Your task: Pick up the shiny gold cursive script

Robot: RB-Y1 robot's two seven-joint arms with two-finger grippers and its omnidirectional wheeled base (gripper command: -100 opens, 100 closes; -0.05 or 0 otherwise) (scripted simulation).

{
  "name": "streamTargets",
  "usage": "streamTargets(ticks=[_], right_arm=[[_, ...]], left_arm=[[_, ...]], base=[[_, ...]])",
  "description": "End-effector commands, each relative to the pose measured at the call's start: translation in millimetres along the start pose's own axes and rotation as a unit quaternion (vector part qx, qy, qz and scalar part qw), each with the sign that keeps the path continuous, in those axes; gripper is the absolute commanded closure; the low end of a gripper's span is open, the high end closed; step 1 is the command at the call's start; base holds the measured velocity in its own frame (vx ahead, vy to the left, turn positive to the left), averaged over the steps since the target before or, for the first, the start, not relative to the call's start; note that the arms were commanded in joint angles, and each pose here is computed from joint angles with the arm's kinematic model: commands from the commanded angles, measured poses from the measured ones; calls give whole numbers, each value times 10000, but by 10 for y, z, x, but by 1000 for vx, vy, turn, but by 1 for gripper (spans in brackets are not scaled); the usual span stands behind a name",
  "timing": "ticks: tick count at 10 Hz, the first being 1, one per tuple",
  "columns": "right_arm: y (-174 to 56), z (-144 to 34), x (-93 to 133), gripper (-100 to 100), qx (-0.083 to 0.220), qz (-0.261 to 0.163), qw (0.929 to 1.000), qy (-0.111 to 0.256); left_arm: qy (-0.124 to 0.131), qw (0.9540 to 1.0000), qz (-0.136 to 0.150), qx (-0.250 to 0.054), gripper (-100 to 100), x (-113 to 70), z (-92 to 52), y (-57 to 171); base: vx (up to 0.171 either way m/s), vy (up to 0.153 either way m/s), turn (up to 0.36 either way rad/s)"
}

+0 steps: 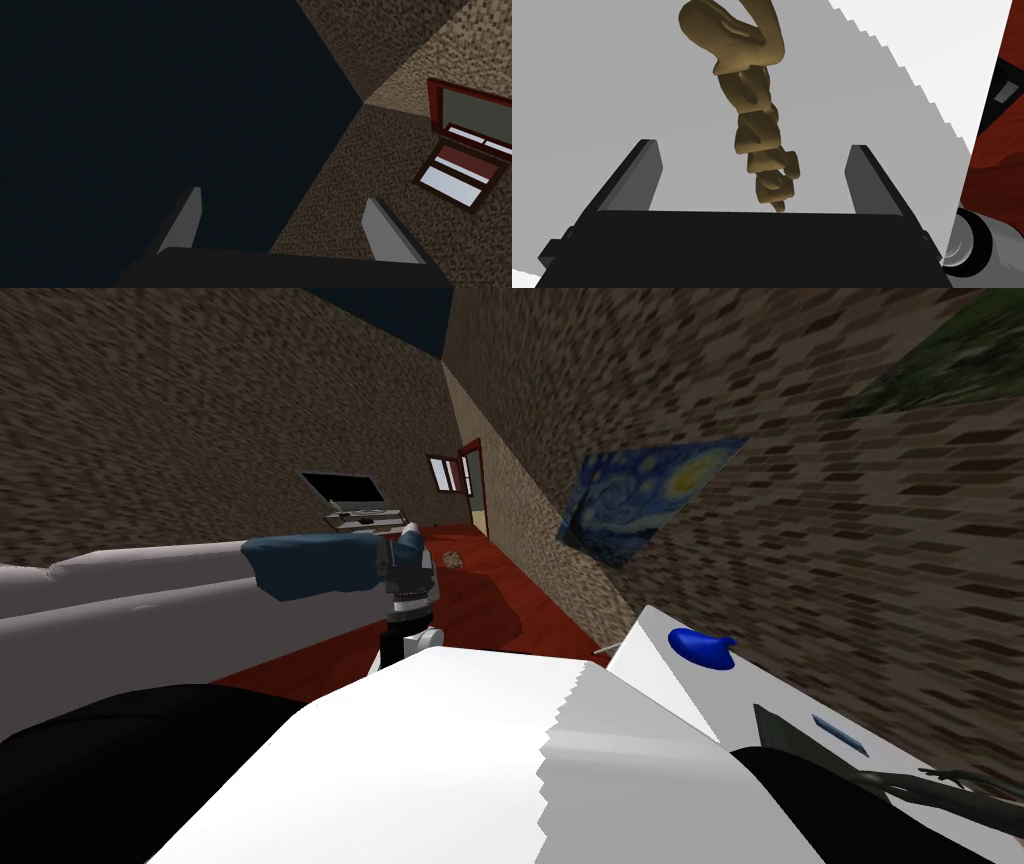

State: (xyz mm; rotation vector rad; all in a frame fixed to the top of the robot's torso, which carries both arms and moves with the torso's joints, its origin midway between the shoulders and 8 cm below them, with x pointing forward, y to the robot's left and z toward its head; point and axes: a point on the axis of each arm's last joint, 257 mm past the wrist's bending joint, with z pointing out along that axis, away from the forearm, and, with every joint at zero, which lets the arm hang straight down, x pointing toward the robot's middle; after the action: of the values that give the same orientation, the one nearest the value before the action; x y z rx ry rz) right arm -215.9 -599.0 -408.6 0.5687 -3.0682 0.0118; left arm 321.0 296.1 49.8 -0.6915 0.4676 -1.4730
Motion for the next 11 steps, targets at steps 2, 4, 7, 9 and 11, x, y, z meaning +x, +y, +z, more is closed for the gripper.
streamTargets(ticks=[2, 4, 7, 9, 11], right_arm=[[3, 7, 3, 100, 4, 1, 10000, 3], [15, 8, 3, 100, -12, 0, 10000, 1], [15, 8, -1, 0, -15, -10, 10000, -2], [-77, -130, -18, 100, 11, -59, 10000, 6], [-65, -101, -20, 0, 11, -49, 10000, 8]], left_arm=[[0, 10000, 0, 0, 0, 0, 0, 0], [0, 10000, 0, 0, 0, 0, 0, 0], [0, 10000, 0, 0, 0, 0, 0, 0], [-1, 10000, 0, 0, 0, 0, 0, 0], [0, 10000, 0, 0, 0, 0, 0, 0]], base=[[-3, -12, 11], [0, 0, 0], [0, 0, 0], [12, 27, -90], [3, 7, -10]])
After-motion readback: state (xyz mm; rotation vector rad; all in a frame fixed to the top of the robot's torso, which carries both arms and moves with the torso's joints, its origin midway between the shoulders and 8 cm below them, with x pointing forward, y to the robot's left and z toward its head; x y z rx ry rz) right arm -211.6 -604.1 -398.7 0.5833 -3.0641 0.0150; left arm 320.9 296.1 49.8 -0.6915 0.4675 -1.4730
